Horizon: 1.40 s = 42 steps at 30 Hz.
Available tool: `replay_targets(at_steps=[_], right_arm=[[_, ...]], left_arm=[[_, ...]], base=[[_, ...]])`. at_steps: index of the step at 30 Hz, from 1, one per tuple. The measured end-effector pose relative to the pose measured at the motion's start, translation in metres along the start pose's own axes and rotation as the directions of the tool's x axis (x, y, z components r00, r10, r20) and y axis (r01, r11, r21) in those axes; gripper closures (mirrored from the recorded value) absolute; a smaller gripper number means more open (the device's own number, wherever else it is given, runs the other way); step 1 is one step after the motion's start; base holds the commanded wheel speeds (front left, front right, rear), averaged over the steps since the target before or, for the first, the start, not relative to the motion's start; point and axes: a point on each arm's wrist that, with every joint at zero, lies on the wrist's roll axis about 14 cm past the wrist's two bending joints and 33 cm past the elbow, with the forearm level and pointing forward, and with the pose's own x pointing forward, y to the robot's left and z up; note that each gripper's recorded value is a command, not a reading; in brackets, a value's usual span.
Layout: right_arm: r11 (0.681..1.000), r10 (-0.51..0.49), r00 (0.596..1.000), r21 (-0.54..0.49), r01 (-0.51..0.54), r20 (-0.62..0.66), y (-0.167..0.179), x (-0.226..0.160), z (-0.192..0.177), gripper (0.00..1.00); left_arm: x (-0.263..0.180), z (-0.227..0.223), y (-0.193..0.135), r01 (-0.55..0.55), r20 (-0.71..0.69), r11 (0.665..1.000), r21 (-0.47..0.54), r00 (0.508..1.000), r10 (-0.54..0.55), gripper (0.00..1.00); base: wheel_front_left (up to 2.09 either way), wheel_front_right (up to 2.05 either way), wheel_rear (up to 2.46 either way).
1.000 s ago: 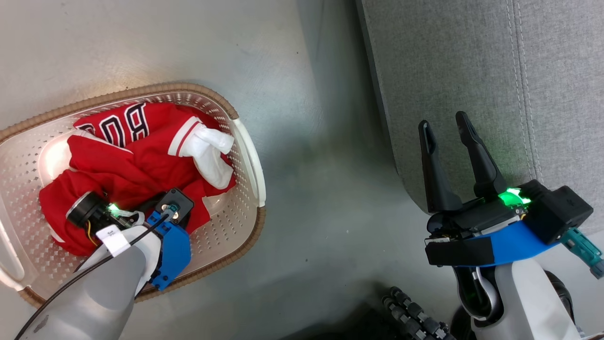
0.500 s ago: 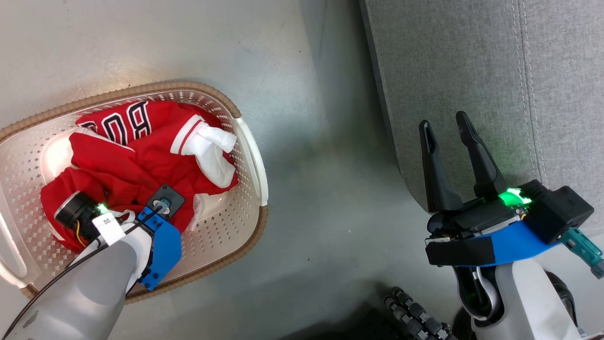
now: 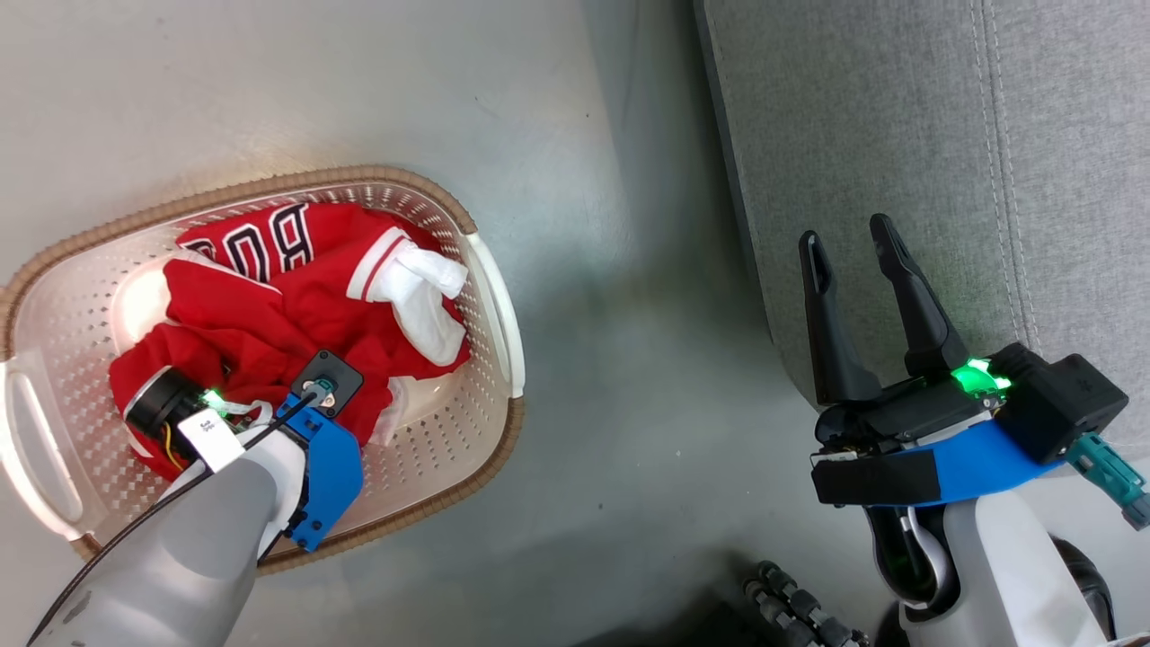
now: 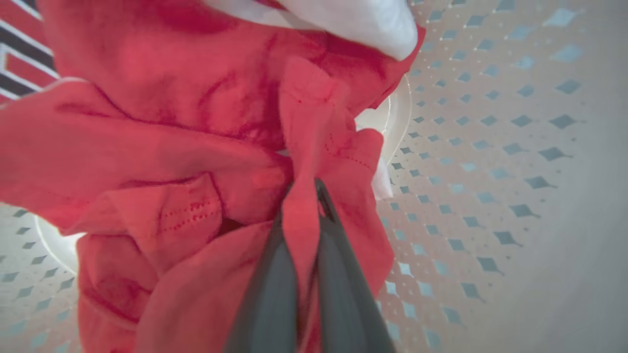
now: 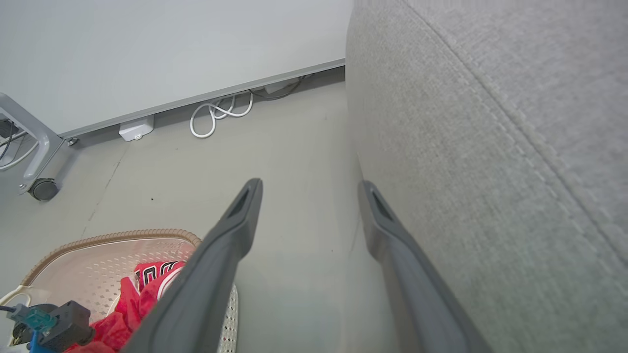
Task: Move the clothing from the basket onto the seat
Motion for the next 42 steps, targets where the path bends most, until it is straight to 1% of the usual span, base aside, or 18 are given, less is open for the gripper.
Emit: replay_targets(at_steps=[7,14,20,24,30,36,42], right_arm=[[0.999,0.029,0.999,-0.019,-0.028,0.046,0.009,0.001,0.017,0.0],[0.997,0.073,0.993,-0.041,-0.07,0.097,0.025,-0.002,0.038,0.0],[0.992,0.12,0.981,-0.059,-0.113,0.151,0.043,-0.013,0.061,0.0],[0.988,0.15,0.971,-0.072,-0.139,0.184,0.054,-0.025,0.076,0.0],[0.979,0.199,0.954,-0.089,-0.183,0.225,0.072,-0.045,0.093,0.0],[0.969,0.244,0.933,-0.098,-0.226,0.265,0.09,-0.066,0.108,0.0],[0.957,0.288,0.914,-0.109,-0.267,0.287,0.105,-0.085,0.115,0.0]], left_arm=[[-0.017,0.015,-0.005,-0.019,0.057,1.0,-0.021,0.998,0.02,1.0],[-0.045,0.027,-0.016,-0.05,0.128,0.995,-0.087,0.99,0.061,1.0],[-0.077,0.046,-0.025,-0.097,0.223,0.987,-0.13,0.967,0.124,1.0],[-0.103,0.06,-0.028,-0.136,0.302,0.977,-0.167,0.936,0.181,1.0],[-0.14,0.082,-0.041,-0.174,0.422,0.965,-0.194,0.874,0.242,1.0],[-0.178,0.103,-0.049,-0.215,0.524,0.954,-0.208,0.8,0.294,1.0],[-0.216,0.123,-0.055,-0.251,0.613,0.942,-0.225,0.714,0.337,1.0]], base=[[0.0,0.0,0.0],[0.0,0.0,0.0],[0.0,0.0,0.0],[0.0,0.0,0.0],[0.0,0.0,0.0],[0.0,0.0,0.0],[0.0,0.0,0.0]])
